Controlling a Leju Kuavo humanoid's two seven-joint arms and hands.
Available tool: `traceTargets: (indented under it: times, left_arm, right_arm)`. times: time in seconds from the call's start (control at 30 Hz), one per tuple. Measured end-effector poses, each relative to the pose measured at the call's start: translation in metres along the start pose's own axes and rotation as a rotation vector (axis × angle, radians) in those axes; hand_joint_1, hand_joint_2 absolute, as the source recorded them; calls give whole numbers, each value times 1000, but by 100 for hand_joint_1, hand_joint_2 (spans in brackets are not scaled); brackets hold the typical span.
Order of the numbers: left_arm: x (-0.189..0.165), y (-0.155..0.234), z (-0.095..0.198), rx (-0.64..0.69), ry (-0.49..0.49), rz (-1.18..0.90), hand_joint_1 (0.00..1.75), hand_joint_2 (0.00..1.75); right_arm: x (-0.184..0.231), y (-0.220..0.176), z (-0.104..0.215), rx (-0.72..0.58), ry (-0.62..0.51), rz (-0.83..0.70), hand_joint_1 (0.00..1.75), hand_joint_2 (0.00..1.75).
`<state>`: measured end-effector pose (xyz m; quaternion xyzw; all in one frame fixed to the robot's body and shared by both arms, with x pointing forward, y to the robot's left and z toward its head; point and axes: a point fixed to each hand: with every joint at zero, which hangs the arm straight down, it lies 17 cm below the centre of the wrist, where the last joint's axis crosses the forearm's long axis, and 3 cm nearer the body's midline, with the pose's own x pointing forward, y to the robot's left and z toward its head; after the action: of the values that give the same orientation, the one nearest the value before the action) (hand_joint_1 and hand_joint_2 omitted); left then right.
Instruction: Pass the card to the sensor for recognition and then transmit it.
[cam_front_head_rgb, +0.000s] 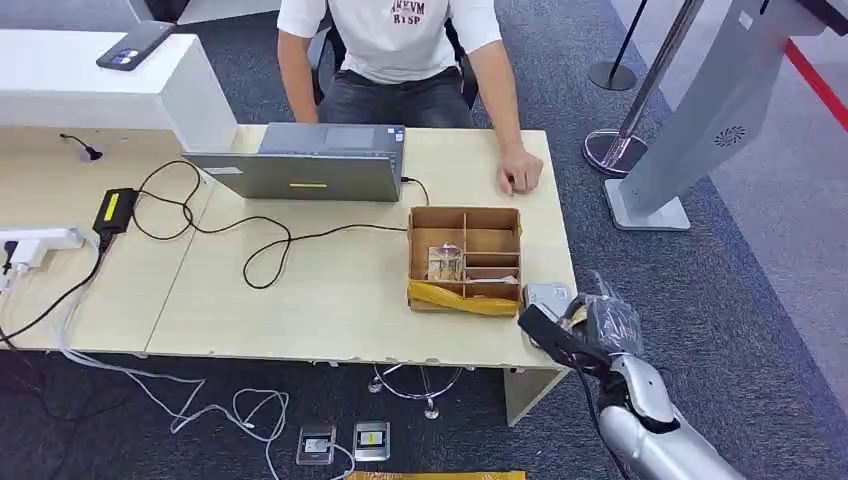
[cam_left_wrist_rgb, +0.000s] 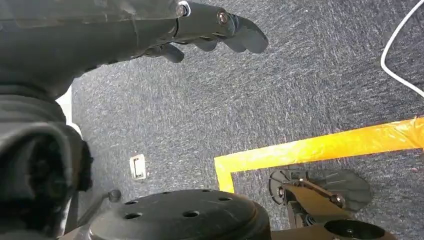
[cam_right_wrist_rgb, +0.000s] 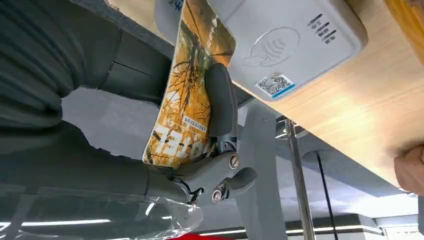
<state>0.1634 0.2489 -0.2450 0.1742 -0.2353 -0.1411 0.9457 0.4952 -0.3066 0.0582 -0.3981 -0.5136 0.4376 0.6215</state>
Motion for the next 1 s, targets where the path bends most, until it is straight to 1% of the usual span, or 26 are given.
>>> traceTargets:
  times: [0.17,0.27,0.4,0.5,0.77,0.87,1.0]
  left_arm:
    - [2,1,-1,2,-5,-2,0,0]
    - [5,2,-2,3,-12,-10,0,0]
    - [7,3,-2,3,-18,-17,0,0]
    - [8,4,-3,4,-22,-18,0,0]
    - [10,4,-3,4,-29,-23,0,0]
    - [14,5,-4,4,-40,-40,0,0]
    - [20,7,-6,7,-48,-61,0,0]
  right_arm:
    - [-4,-14,-6,-22,18,-6,175,175]
    - [-4,-34,-14,-62,24,-12,175,175]
    - [1,-76,-27,-139,19,-31,175,175]
    - [11,-114,-38,-209,5,-68,175,175]
    - [38,-210,-58,-356,-35,-90,175,175]
    - [50,-236,-63,-379,-50,-72,175,175]
    - [69,-265,-70,-399,-69,19,175,175]
